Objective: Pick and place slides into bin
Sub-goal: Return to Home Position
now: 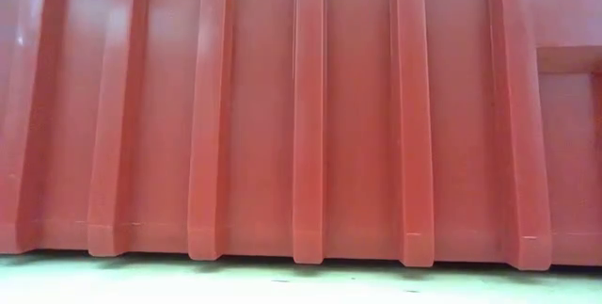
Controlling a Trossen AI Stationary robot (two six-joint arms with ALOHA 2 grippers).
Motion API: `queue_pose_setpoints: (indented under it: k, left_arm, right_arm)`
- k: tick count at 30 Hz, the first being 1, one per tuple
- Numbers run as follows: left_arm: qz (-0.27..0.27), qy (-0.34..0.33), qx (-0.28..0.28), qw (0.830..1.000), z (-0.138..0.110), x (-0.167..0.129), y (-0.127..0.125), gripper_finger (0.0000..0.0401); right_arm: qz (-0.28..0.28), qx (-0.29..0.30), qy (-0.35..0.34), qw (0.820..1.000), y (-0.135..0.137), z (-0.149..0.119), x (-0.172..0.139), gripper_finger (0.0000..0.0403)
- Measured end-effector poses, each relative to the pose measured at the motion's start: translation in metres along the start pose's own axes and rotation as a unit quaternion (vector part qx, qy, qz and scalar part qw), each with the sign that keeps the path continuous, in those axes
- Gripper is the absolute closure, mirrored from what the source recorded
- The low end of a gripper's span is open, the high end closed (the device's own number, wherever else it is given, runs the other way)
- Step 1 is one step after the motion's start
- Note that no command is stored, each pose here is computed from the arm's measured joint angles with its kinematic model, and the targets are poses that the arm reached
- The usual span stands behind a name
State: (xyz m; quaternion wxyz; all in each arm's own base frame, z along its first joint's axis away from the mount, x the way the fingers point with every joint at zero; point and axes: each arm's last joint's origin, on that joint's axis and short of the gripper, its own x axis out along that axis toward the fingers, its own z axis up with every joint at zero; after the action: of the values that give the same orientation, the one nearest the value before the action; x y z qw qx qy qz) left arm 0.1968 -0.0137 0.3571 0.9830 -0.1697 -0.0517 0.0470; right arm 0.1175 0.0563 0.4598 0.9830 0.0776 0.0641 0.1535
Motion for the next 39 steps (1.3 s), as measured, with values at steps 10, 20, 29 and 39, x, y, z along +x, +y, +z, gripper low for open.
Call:
queue_pose_setpoints:
  k: [10,20,29,39]
  left_arm:
    - [0.009,-0.030,-0.005,0.999,-0.007,-0.041,0.015,0.0362]
    - [0.008,-0.031,-0.005,0.999,-0.008,-0.041,0.015,0.0342]
    - [0.008,-0.033,-0.005,0.999,-0.007,-0.040,0.015,0.0353]
    - [0.008,-0.028,-0.004,1.000,-0.009,-0.038,0.015,0.0340]
  right_arm:
    - [-0.016,0.003,-0.102,0.995,-0.026,-0.026,-0.054,0.0386]
    - [-0.036,0.043,-0.097,0.994,-0.045,-0.092,-0.047,0.0399]
    - [-0.076,-0.002,-0.230,0.970,-0.052,-0.147,-0.079,0.0400]
    - [-0.136,0.063,-0.064,0.987,-0.072,-0.189,-0.033,0.0382]
